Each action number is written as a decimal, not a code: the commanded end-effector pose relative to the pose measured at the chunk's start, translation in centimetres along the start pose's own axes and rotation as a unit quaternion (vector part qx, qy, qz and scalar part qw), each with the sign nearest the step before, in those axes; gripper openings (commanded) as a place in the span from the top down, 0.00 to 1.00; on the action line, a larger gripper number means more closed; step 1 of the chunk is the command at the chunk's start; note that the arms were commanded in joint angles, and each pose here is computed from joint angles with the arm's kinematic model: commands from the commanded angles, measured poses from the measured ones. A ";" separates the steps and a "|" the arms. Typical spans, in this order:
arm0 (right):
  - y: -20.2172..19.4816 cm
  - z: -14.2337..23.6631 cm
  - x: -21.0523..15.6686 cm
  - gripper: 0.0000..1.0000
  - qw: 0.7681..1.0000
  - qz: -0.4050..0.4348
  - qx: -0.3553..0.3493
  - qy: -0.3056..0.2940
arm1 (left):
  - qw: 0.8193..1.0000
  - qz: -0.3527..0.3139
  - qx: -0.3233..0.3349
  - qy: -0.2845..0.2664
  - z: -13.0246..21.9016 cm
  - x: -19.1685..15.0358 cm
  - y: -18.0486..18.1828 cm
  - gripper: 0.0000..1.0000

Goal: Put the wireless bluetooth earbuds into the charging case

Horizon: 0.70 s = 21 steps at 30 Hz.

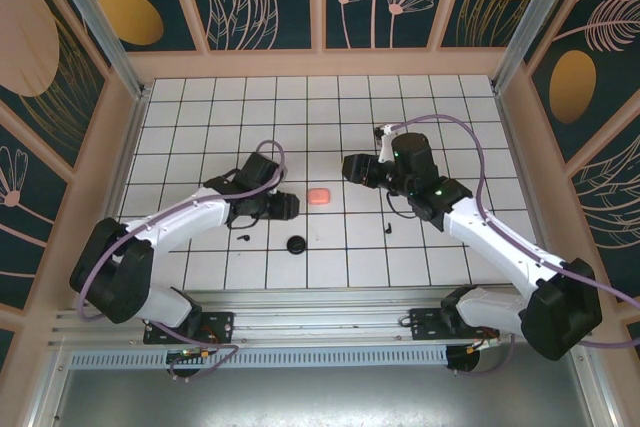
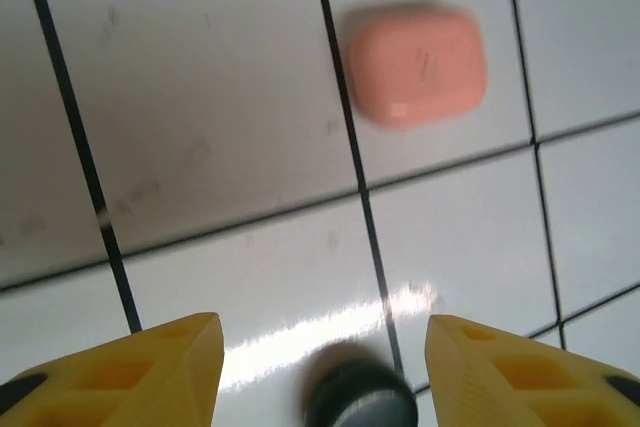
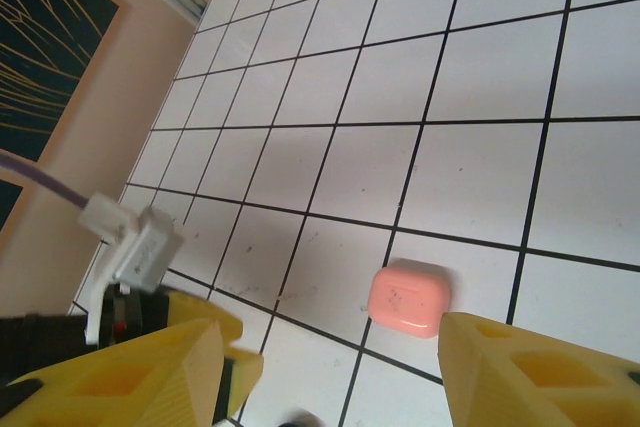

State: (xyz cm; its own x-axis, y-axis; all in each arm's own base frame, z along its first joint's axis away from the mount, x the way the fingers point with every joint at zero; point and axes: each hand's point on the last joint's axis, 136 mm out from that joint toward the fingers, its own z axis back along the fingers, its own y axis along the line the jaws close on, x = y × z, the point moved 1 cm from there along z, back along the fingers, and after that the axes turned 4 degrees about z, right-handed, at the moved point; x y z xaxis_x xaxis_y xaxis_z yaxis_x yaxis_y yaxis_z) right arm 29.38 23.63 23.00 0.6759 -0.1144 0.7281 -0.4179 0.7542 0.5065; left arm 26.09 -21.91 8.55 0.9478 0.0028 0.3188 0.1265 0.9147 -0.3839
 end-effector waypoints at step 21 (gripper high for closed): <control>0.6 0.3 -0.3 0.39 1.000 0.010 -0.003 0.006 | 0.987 -0.059 0.094 0.120 -4.0 -7.0 -1.0 0.39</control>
State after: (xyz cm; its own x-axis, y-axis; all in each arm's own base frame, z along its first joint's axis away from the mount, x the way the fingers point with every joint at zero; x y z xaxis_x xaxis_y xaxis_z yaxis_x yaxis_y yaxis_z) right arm 28.84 24.05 22.21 0.6975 -0.0888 0.7111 -0.4170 0.7567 0.5035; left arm 20.49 -24.72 3.50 0.9742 -0.1755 0.1418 0.2038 0.9541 -0.2193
